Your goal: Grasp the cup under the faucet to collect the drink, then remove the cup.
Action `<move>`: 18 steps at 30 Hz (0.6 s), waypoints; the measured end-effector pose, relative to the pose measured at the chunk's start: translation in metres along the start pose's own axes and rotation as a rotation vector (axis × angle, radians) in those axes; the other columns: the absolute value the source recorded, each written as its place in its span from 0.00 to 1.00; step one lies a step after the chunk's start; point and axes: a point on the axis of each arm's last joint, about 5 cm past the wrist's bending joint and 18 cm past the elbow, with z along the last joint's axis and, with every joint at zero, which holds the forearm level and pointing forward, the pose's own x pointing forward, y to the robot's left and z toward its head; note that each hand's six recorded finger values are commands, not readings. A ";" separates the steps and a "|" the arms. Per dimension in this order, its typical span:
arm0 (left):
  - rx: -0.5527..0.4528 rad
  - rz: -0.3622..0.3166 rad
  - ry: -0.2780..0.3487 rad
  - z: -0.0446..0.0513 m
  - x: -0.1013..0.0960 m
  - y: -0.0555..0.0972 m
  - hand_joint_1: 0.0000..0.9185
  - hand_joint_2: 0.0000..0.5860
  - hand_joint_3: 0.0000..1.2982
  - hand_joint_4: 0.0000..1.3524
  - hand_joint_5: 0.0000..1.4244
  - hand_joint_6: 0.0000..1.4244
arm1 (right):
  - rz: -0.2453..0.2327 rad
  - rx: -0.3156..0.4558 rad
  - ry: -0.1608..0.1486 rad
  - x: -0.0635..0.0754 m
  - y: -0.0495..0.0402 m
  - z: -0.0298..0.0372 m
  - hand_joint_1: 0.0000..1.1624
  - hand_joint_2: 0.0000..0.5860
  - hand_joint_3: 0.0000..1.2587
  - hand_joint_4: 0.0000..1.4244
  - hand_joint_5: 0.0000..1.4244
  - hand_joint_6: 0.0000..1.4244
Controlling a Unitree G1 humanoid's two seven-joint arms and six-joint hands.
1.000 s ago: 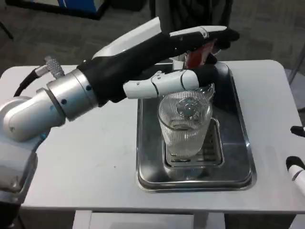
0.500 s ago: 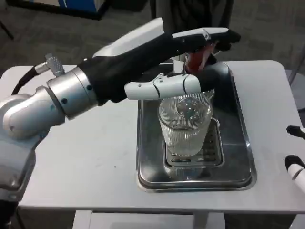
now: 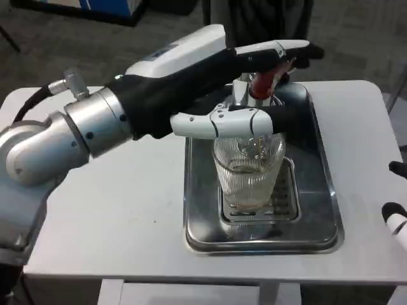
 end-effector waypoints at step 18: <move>0.040 -0.010 -0.006 0.0001 0.001 -0.001 0.00 0.28 0.11 0.09 0.16 0.11 | 0.046 0.138 -0.056 0.008 0.0066 0.0016 0.31 0.63 0.00 0.00 0.00 0.09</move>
